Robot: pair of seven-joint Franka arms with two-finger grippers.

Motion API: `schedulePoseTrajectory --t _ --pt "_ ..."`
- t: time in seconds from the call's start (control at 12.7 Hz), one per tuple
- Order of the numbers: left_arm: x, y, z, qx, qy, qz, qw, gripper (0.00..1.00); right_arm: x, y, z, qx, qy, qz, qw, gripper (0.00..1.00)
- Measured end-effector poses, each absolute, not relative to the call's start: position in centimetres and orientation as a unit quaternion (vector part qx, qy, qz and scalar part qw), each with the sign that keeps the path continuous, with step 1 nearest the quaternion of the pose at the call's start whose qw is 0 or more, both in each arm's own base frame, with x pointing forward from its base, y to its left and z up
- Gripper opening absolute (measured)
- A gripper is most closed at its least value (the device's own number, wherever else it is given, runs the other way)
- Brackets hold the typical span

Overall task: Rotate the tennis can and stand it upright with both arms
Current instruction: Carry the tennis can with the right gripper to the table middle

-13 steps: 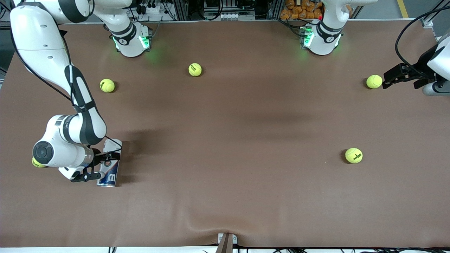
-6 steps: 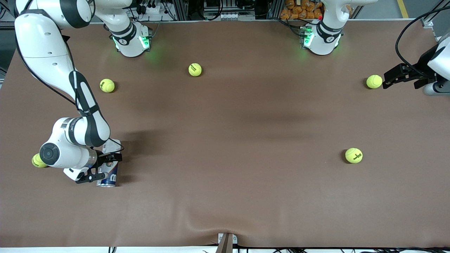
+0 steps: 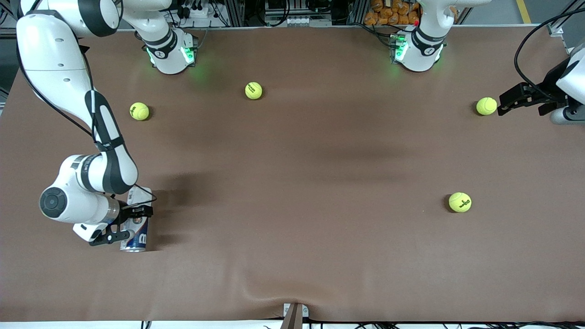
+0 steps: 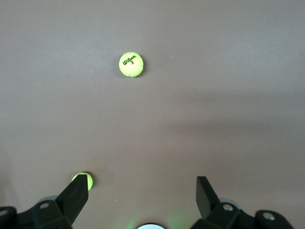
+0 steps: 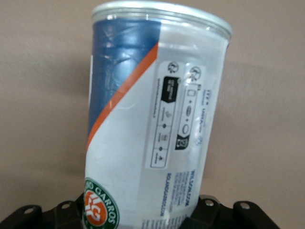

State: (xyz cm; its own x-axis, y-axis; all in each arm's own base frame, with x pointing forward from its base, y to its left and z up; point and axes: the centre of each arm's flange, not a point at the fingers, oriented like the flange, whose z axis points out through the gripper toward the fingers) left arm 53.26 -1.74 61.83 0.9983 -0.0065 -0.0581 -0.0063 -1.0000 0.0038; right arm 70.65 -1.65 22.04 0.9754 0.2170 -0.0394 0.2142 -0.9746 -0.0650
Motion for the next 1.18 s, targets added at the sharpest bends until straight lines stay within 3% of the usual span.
schedulePoseTrajectory --t 0.31,0.55,0.86,1.18 --pt "53.3 -1.7 61.8 1.0 -0.003 -0.029 0.002 1.0 72.5 3.7 25.7 -0.974 -0.225 -0.001 0.031 0.63" --pt "53.3 -1.7 61.8 1.0 -0.003 -0.029 0.002 1.0 72.9 13.4 28.6 -0.927 -0.373 -0.034 0.031 0.63" --pt "53.3 -1.6 61.7 1.0 -0.002 -0.03 0.002 1.0 69.0 30.9 31.6 -0.864 -0.498 -0.076 0.022 0.63" --pt "53.4 -1.6 61.5 0.999 -0.002 -0.032 0.002 1.0 64.1 40.2 31.2 -0.809 -0.582 -0.076 0.006 0.63"
